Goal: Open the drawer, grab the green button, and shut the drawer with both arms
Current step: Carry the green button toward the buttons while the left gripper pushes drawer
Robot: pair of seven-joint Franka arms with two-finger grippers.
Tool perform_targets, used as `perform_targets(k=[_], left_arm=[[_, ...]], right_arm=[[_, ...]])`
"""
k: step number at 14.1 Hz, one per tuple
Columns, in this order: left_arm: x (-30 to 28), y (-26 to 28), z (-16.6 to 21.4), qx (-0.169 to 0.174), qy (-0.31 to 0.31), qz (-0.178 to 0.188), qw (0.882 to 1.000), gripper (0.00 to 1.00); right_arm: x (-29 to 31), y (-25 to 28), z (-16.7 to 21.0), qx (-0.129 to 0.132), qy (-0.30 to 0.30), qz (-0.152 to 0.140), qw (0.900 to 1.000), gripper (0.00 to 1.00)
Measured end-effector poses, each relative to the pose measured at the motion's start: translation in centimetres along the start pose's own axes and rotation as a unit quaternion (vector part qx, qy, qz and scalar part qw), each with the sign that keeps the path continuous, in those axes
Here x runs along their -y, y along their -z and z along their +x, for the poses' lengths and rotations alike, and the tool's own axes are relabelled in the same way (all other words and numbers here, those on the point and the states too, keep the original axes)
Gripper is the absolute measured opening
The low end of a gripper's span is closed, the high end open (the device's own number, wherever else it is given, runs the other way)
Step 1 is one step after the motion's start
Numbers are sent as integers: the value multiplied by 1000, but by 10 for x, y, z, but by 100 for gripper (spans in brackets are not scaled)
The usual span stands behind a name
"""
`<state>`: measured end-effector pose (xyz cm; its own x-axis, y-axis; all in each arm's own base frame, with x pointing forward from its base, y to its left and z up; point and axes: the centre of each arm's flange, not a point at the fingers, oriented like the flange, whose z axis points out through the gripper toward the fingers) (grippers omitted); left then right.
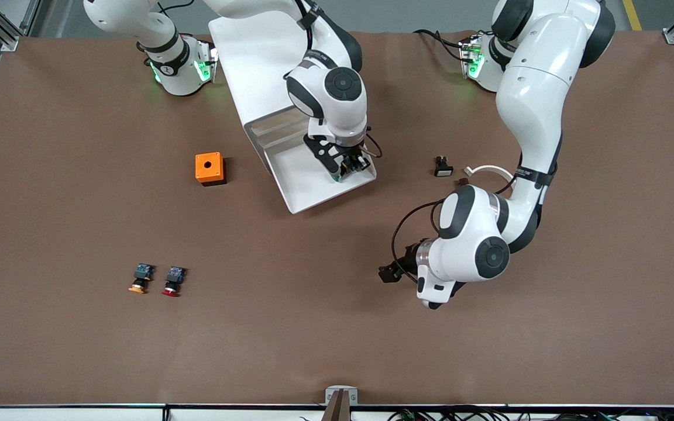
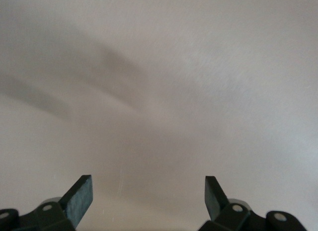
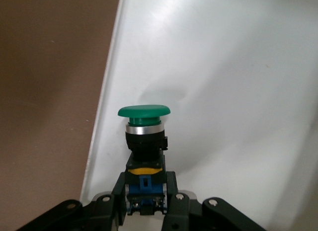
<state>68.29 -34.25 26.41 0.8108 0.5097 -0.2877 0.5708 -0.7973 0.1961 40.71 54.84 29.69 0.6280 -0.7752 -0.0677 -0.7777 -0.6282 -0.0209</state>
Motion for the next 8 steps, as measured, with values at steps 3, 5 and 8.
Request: perform_targets(k=[3, 5, 8], left_arm=[[-9, -1, -8, -40, -30, 7, 999, 100], [-16, -6, -19, -46, -43, 9, 998, 100], [-21, -12, -30, -46, -46, 11, 998, 100]], right_arm=[[17, 20, 42, -3, 37, 2, 999, 34], [28, 38, 88, -3, 78, -10, 997, 34], [33, 57, 181, -4, 140, -9, 990, 34]])
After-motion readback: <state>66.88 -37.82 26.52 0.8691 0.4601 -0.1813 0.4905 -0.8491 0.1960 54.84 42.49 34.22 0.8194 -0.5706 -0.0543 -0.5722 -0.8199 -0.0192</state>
